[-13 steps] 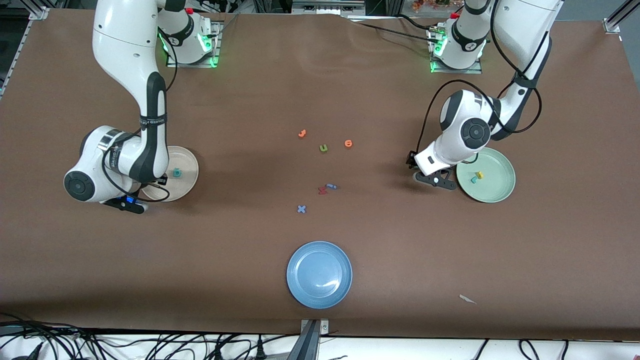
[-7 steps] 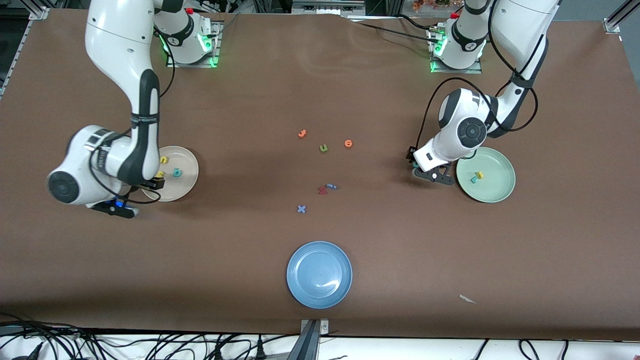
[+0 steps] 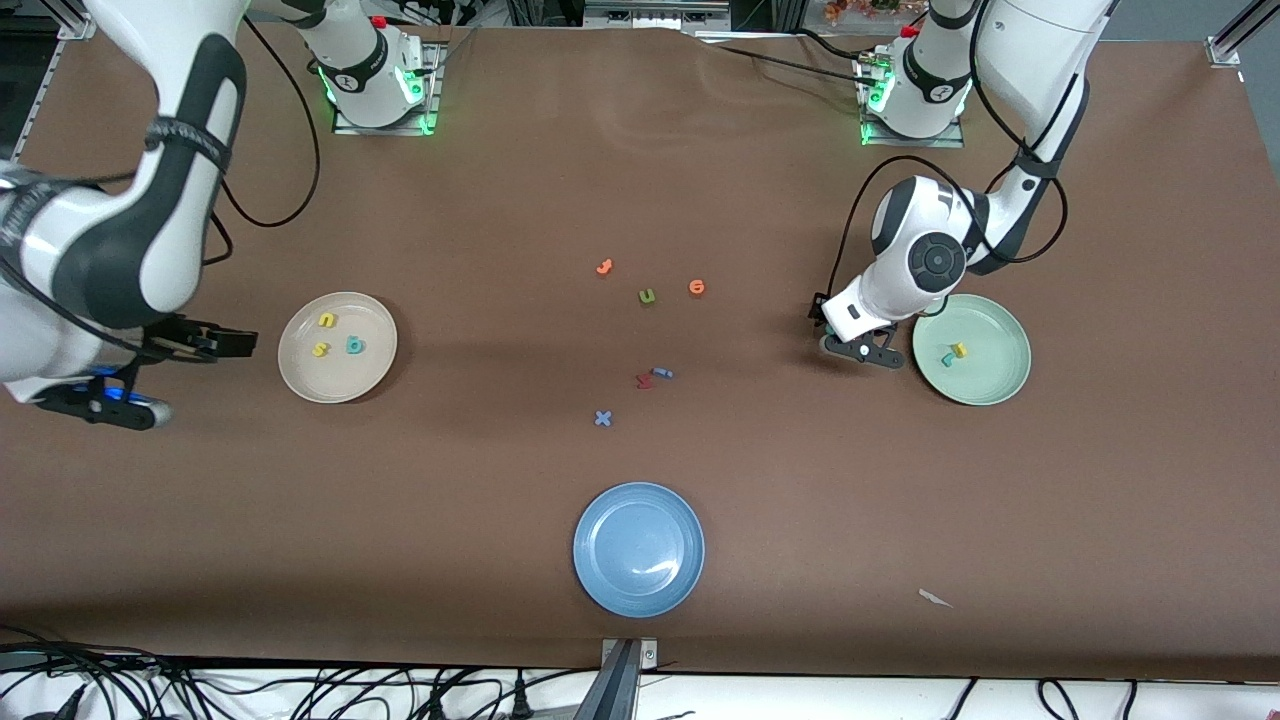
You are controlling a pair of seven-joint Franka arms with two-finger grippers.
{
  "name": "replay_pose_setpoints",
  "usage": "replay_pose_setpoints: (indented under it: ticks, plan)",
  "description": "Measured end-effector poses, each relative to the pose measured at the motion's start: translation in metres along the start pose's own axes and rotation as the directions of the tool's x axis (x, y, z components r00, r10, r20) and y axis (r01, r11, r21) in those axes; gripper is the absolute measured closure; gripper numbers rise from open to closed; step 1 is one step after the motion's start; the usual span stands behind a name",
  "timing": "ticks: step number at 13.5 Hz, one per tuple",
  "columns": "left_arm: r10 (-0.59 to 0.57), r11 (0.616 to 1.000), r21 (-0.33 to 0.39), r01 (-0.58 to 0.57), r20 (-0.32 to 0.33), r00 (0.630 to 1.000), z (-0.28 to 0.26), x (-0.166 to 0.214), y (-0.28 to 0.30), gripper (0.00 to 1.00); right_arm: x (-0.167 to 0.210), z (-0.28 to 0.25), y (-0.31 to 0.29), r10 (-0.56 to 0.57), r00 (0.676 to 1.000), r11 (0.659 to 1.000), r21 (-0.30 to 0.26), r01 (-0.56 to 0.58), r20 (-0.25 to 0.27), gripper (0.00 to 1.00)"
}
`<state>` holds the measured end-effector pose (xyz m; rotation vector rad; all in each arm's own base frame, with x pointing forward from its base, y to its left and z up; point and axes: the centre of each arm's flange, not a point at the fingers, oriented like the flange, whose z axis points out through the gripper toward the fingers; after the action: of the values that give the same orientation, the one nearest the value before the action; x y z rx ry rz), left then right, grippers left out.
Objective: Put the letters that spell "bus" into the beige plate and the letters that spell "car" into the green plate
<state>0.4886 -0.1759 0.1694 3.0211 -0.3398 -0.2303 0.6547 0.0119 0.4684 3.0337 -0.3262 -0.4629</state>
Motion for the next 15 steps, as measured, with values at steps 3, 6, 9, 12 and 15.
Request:
replay_pose_setpoints:
  ticks: [3,6,9,12,15]
  plan:
    - [-0.001,1.0,0.0,0.001,-0.003,1.0,0.0,0.0,0.0,0.43,0.001,-0.016,0.005,0.008,0.999,0.997,0.075,-0.005,-0.042,0.0]
    - [-0.003,1.0,0.001,0.003,-0.005,1.0,-0.001,0.001,-0.001,0.55,0.001,-0.024,0.015,0.019,0.998,0.995,0.101,-0.013,-0.061,0.0]
    - [-0.003,1.0,0.001,0.004,-0.008,1.0,-0.003,0.001,-0.001,0.71,0.002,-0.041,0.006,-0.008,0.995,0.996,0.093,0.017,-0.097,0.0]
    - [-0.001,1.0,0.001,0.001,-0.008,1.0,-0.002,0.001,0.0,0.72,0.011,-0.043,0.002,-0.048,0.995,0.993,0.107,0.057,-0.085,0.0]
    - [0.003,1.0,0.002,-0.003,-0.012,1.0,-0.006,0.002,0.0,0.72,0.025,-0.041,0.003,-0.095,0.993,0.991,0.087,0.101,-0.068,0.0]
